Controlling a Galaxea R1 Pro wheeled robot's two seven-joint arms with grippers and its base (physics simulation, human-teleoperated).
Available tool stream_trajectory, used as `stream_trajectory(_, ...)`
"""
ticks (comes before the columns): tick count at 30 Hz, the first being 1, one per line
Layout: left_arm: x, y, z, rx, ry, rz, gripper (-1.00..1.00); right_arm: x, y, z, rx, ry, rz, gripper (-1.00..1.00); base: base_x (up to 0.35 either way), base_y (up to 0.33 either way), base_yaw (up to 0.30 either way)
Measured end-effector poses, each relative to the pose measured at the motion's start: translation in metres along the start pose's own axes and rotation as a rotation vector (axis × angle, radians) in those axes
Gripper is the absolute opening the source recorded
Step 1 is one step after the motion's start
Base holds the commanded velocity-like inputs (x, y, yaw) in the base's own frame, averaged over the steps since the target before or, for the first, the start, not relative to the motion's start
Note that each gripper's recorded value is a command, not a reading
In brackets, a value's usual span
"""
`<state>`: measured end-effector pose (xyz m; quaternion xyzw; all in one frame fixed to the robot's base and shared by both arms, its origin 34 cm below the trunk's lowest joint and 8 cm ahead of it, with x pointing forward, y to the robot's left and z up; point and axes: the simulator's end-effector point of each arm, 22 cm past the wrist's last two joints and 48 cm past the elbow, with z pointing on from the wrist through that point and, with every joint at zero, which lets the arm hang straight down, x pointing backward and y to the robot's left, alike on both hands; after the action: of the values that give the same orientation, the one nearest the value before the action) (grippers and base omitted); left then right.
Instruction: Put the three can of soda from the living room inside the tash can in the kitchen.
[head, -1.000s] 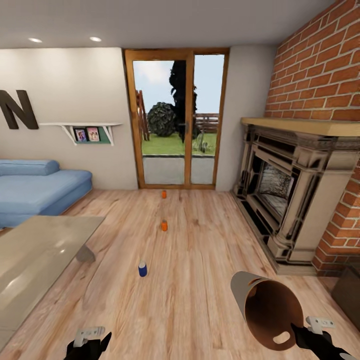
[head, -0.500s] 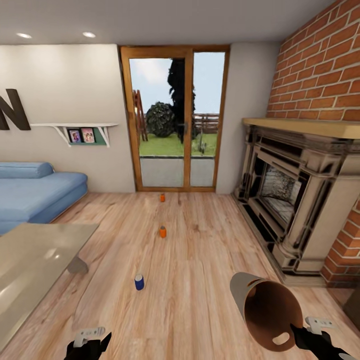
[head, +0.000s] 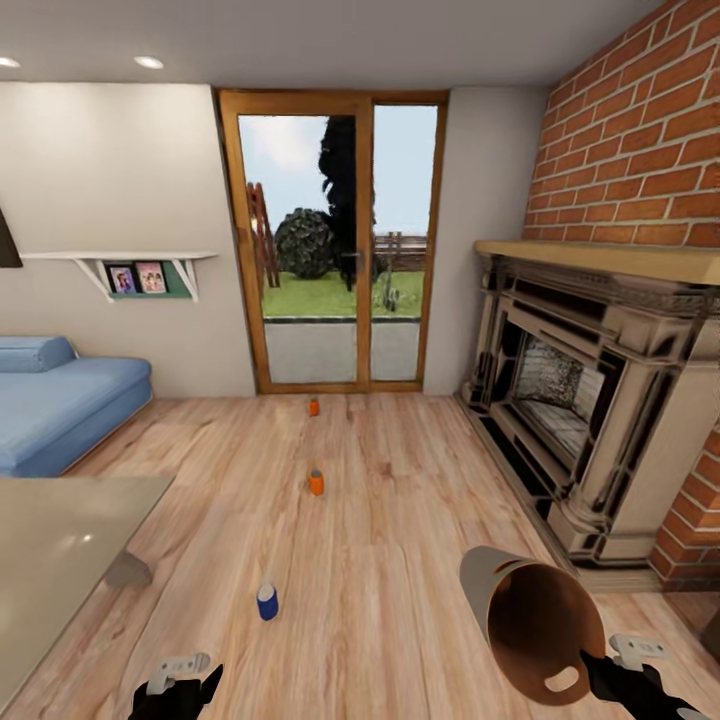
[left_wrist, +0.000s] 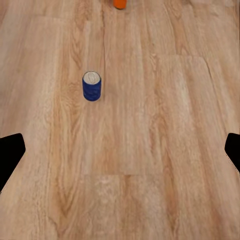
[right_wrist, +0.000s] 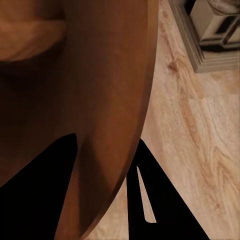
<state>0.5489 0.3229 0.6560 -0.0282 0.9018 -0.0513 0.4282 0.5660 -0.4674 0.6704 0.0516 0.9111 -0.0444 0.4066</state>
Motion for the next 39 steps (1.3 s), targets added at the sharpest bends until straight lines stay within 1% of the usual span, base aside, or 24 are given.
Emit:
stream_trajectory(14,-0.0064,-0.0011,-0.0014,0.002,-0.014,0.000,1.00,-0.0042,0.0002,-0.0019,0.002,-0.010,0.002,-1.00,0.322,0.112,-0.148)
stream_trajectory(21,-0.0077,-0.0007,-0.0016,0.002,-0.018,0.002,1.00,-0.0049,0.0006,-0.0020,0.002,-0.012,0.004,-1.00,0.274,0.031,-0.022)
stream_trajectory(28,-0.0077,-0.0006,-0.0016,0.002,-0.018,0.003,1.00,-0.0040,0.0012,-0.0019,0.002,-0.010,0.003,-1.00,0.075,0.002,-0.001)
stream_trajectory(32,-0.0075,-0.0009,-0.0016,0.002,-0.017,0.004,1.00,-0.0039,0.0011,-0.0019,0.002,-0.009,0.003,-1.00,0.187,0.030,0.000)
stream_trajectory(39,-0.0073,-0.0009,-0.0016,0.003,-0.016,0.002,1.00,-0.0024,0.0071,-0.0011,-0.003,-0.008,0.009,-1.00,0.249,0.150,0.000)
